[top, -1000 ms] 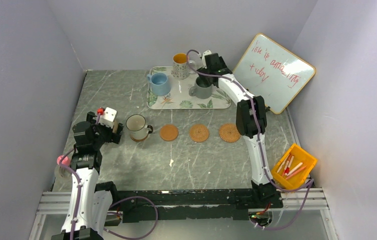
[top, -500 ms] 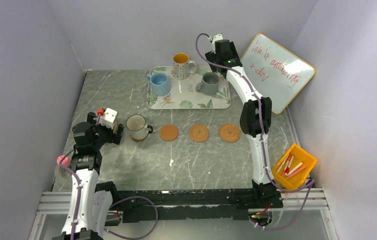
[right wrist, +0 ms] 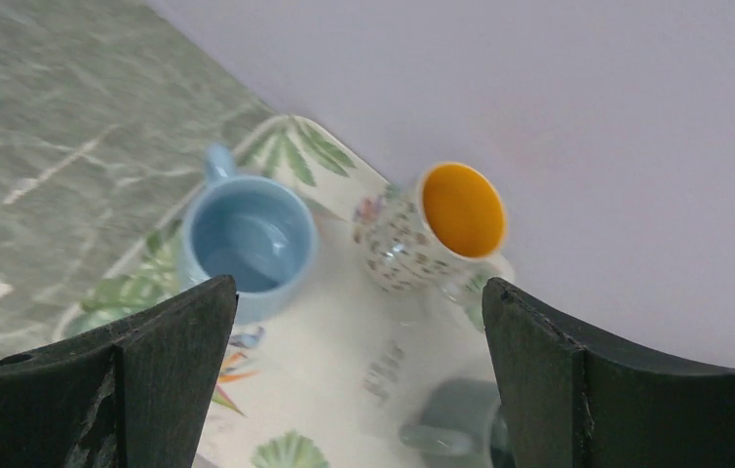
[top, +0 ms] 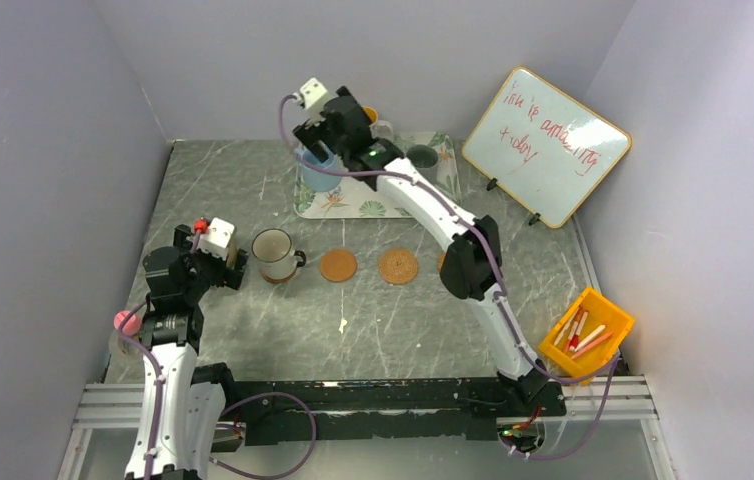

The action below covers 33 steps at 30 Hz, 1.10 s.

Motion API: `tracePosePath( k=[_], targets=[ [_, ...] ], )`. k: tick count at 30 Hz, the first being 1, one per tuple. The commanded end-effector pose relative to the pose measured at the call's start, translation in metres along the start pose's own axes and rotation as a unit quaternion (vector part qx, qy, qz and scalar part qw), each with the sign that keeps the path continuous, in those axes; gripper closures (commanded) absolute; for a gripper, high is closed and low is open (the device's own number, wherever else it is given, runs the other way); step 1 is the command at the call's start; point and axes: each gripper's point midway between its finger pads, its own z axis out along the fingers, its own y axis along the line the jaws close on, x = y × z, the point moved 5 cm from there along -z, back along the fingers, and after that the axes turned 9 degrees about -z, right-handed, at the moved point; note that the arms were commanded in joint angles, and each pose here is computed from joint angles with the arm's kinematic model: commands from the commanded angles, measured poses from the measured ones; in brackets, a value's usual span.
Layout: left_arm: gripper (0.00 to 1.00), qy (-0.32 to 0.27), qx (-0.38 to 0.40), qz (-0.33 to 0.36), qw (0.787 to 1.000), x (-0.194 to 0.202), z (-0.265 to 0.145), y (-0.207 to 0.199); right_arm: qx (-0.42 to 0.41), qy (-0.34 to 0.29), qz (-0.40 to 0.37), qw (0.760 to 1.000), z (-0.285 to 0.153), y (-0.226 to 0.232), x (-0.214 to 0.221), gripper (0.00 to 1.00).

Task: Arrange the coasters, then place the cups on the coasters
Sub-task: Move the cup to the tray.

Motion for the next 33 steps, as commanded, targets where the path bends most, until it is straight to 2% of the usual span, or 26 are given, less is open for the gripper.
tracePosePath(
  k=[1,12,22,28,33],
  targets=[
    [0.04,-0.019,0.011,0.015,1.000,-0.007,-0.001,-0.002,0.049,-0.013,0.004,0.999,0.020,0.005,-0.002,0.00],
    [0.04,-0.020,0.014,0.017,1.000,-0.006,-0.001,-0.003,0.128,0.013,0.001,0.992,0.059,0.024,0.035,0.00],
    [0.04,-0.015,0.017,0.017,1.000,-0.004,0.001,-0.002,0.134,0.027,0.014,0.991,0.083,0.034,0.064,0.00],
    [0.04,-0.013,0.019,0.016,1.000,-0.004,0.002,-0.003,0.110,0.034,0.035,0.993,0.092,0.044,0.079,0.00],
    [0.04,-0.012,0.018,0.016,1.000,-0.004,0.002,-0.002,0.105,0.059,0.039,0.992,0.099,0.056,0.101,0.00]
  ],
)
